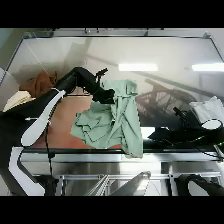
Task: Fold the shirts.
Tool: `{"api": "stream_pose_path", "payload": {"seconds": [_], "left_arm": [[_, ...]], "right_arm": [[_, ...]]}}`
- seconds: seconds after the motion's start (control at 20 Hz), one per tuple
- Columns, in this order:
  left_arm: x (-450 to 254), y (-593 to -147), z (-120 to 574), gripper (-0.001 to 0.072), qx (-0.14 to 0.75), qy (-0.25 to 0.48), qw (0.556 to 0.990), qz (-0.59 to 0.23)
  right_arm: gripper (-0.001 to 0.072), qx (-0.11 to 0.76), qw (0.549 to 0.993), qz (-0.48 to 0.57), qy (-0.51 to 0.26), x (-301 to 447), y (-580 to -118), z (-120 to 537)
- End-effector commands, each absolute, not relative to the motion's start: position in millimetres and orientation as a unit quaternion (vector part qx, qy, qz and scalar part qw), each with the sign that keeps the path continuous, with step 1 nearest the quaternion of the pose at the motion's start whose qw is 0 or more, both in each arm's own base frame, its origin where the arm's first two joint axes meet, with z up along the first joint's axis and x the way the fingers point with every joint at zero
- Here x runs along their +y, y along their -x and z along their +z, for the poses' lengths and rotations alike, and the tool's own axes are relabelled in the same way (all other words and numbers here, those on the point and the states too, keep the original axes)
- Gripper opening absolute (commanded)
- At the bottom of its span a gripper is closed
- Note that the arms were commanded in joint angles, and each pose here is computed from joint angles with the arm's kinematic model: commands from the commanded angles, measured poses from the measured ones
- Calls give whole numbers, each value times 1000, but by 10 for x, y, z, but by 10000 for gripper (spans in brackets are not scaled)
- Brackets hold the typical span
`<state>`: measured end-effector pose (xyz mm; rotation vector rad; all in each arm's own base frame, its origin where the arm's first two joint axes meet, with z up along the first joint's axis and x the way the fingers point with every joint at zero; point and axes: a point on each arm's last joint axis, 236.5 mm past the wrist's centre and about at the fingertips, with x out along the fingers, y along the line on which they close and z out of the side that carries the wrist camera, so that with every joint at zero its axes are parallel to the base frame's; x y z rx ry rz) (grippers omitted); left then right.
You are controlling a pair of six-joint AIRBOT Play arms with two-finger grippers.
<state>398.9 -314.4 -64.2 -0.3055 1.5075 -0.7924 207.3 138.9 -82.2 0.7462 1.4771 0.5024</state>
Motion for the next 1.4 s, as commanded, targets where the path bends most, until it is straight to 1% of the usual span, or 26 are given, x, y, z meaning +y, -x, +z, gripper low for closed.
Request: {"api": "stream_pose_path", "payload": {"seconds": [0.0,0.15,0.25,0.3,0.35,0.4,0.45,0.55,0.65,0.75,0.8,0.9,1.0,1.1,1.2,1.25,1.35], "left_arm": [[-3068,-4053,-509,27,661,136,647,-355],[-3049,-4062,-510,27,661,136,647,-354],[-3050,-4063,-512,27,661,135,648,-354],[-3050,-4063,-510,27,661,136,648,-354],[-3047,-4066,-510,27,661,136,648,-354],[-3040,-4071,-508,27,661,137,648,-354],[-3031,-4076,-470,27,659,142,647,-356],[-3022,-4165,-147,26,627,168,655,-386],[-2844,-4308,459,26,574,196,685,-404],[-2489,-4398,1213,26,504,205,735,-405],[-2260,-4386,1641,26,462,203,766,-398],[-1835,-4219,2493,26,367,187,828,-381],[-1450,-3904,3358,26,251,162,889,-348],[-1113,-3444,4167,27,125,140,936,-297],[-885,-2928,4694,27,34,113,962,-246],[-836,-2700,4814,27,11,97,969,-225],[-822,-2337,4837,27,3,63,979,-192]], "right_arm": [[612,673,636,205,-317,1465,-2046,-1079],[611,682,608,243,-324,1892,-1968,-1190],[609,679,599,260,-335,2146,-1949,-1233],[544,674,596,270,-344,2254,-1959,-1229],[338,664,594,282,-356,2353,-1994,-1197],[92,652,596,294,-366,2416,-2044,-1142],[20,637,596,314,-376,2476,-2107,-1027],[19,604,604,358,-376,2521,-2274,-695],[19,537,646,391,-376,2370,-2667,-126],[19,440,720,389,-370,1893,-3176,674],[19,379,771,374,-349,1542,-3406,1137],[19,254,861,321,-301,828,-3646,2098],[19,146,920,271,-242,332,-3585,2991],[18,59,958,224,-169,53,-3366,3789],[18,8,972,211,-108,79,-3175,4335],[18,-10,973,214,-86,154,-3093,4525],[19,-32,971,229,-63,313,-2976,4749]]}}
